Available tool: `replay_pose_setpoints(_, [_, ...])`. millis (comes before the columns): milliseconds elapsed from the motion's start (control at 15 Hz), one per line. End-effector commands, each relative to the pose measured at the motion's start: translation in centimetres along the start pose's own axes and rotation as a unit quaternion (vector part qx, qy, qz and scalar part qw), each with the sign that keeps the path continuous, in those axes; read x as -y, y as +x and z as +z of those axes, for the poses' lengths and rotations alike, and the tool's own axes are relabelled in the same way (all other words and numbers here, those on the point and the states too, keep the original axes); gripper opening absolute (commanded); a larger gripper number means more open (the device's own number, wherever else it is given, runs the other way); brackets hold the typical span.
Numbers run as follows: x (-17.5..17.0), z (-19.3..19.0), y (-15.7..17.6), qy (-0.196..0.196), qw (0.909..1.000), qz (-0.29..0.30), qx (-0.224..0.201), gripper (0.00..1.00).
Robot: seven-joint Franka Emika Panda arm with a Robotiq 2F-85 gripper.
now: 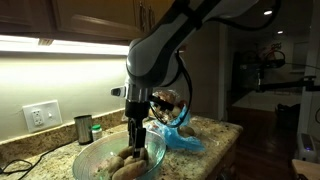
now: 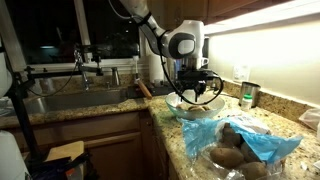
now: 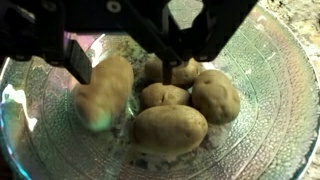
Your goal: Remove the potatoes from the plastic bag and place them in the glass bowl on the left
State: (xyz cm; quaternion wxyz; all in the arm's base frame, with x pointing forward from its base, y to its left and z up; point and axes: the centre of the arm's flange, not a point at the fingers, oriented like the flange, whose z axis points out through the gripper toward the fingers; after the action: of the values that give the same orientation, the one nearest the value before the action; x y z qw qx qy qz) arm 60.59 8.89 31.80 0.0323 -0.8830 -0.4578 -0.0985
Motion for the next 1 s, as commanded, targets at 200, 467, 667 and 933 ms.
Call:
replay_pose_setpoints(200, [-2.0,0.0,-1.2,0.003,1.0,0.004,-0.002,1.0])
replay_pose_setpoints(467, [-2.3,-1.0,-1.8,0.004,0.9998,0.015,0.015,1.0])
replay_pose_setpoints(667, [-2.3,-2.2,-2.3,0.005,0.9997,0.016,0.016,1.0])
replay_pose_setpoints(933, [-2.2,-4.1,-2.6,-0.009,0.9998,0.014,0.008,1.0])
